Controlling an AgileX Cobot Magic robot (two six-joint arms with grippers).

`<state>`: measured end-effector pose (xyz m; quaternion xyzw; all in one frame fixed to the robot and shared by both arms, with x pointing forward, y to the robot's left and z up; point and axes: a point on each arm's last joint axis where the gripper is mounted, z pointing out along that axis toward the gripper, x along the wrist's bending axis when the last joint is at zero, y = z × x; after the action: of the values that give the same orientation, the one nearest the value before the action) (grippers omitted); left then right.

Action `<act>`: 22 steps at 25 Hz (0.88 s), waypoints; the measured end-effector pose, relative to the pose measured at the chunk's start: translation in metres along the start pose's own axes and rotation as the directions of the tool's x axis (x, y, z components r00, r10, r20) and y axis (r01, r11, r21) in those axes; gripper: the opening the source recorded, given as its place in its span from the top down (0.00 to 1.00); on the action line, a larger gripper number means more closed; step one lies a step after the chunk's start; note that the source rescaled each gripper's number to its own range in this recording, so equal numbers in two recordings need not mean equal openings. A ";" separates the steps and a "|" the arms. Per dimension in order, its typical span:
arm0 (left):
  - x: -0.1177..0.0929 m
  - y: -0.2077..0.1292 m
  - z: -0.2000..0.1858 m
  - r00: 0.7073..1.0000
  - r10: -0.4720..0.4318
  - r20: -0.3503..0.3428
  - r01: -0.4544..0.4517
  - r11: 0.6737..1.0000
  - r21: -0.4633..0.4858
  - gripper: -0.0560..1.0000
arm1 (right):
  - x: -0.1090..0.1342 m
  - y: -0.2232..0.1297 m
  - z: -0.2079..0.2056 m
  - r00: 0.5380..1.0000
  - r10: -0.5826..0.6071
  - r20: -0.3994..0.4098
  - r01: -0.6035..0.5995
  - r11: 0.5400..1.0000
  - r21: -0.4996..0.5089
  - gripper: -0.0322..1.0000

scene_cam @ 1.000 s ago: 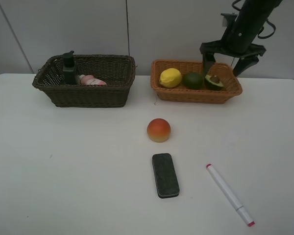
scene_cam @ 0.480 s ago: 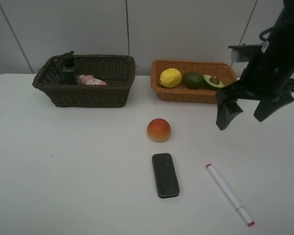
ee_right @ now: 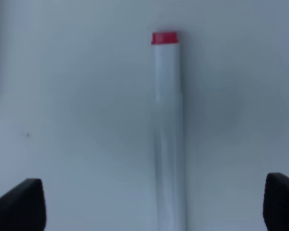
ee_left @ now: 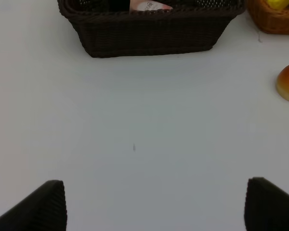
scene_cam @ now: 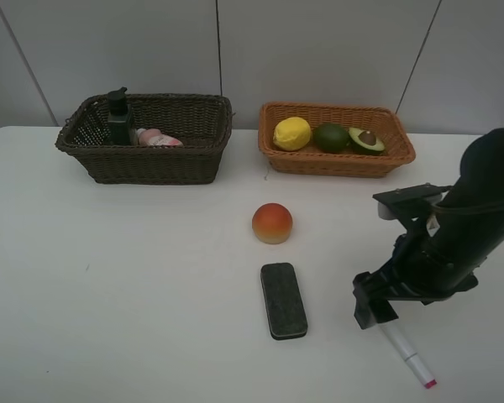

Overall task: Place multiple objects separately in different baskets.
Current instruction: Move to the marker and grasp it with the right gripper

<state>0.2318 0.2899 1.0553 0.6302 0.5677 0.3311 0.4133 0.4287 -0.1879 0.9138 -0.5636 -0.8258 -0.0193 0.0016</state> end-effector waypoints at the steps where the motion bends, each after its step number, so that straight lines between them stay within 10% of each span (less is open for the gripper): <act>1: 0.000 0.000 0.000 1.000 0.000 0.000 0.000 1.000 0.000 0.08 | 0.000 0.002 0.004 1.000 -0.001 0.002 0.001 1.000 -0.002 0.01; 11: 0.000 0.000 0.000 1.000 0.000 0.000 0.000 1.000 0.000 0.08 | -0.002 0.010 0.041 0.999 -0.030 0.029 0.029 0.998 0.053 0.06; 19: 0.000 0.000 0.000 1.000 0.000 0.000 0.000 1.000 0.000 0.08 | -0.002 0.009 0.041 0.999 -0.039 0.032 0.037 0.998 0.056 0.95; 22: 0.000 0.000 0.000 1.000 0.000 0.000 0.000 1.000 0.000 0.08 | -0.002 0.009 0.041 0.999 -0.040 0.033 0.038 0.998 0.059 0.97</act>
<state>0.2318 0.2899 1.0553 0.6302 0.5677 0.3311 0.4133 0.4386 -0.1849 0.8733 -0.5475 -0.8367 0.0142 0.0036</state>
